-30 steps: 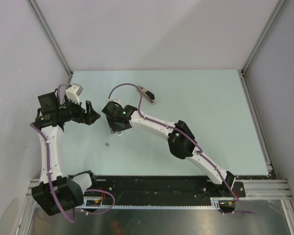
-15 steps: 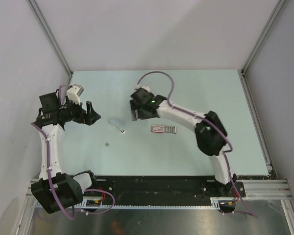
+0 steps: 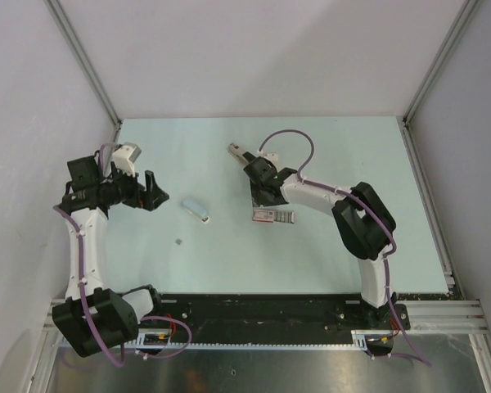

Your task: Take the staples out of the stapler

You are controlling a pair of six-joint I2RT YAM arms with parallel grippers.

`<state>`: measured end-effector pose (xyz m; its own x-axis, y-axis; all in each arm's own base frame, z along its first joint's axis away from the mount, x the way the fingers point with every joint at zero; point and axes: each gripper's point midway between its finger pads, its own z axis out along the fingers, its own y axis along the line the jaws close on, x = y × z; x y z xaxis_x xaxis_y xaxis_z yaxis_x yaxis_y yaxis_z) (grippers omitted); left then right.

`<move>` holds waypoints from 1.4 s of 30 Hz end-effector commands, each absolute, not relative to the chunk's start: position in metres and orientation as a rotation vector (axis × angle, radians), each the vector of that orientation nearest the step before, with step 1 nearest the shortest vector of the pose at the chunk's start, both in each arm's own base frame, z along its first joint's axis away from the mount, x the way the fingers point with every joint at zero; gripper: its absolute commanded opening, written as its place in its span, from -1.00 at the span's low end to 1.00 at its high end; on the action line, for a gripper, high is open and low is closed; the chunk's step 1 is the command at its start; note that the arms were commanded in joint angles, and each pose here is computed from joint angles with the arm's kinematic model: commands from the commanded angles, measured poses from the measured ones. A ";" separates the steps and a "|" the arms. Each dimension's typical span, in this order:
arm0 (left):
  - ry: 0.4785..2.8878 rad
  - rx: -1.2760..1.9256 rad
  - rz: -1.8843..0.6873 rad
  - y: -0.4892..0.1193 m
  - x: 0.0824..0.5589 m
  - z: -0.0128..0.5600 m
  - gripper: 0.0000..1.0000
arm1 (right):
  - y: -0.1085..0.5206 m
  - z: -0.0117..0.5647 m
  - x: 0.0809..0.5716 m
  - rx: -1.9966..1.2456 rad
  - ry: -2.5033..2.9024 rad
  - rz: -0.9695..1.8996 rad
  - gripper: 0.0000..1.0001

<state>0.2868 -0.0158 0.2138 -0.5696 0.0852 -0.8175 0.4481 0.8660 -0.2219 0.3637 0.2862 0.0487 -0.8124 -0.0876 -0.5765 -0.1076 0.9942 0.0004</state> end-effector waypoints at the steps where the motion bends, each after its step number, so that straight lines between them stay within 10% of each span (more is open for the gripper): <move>1: 2.105 0.424 -0.540 -0.021 0.286 0.217 0.99 | 0.280 0.046 0.373 -0.112 2.467 -0.024 0.34; 34: 2.091 0.473 -0.504 -0.023 0.277 0.212 0.99 | 0.264 0.022 0.298 0.002 2.553 -0.007 0.09; 42: 2.096 0.476 -0.508 -0.024 0.281 0.213 0.99 | 0.295 0.111 0.381 -0.121 2.236 0.235 0.81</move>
<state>0.2787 -0.0187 0.2054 -0.5577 0.1198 -0.8214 0.4742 0.8582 -0.1968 0.3203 0.2738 0.0343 -0.7921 -0.0340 -0.6095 -0.0643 0.9975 0.0279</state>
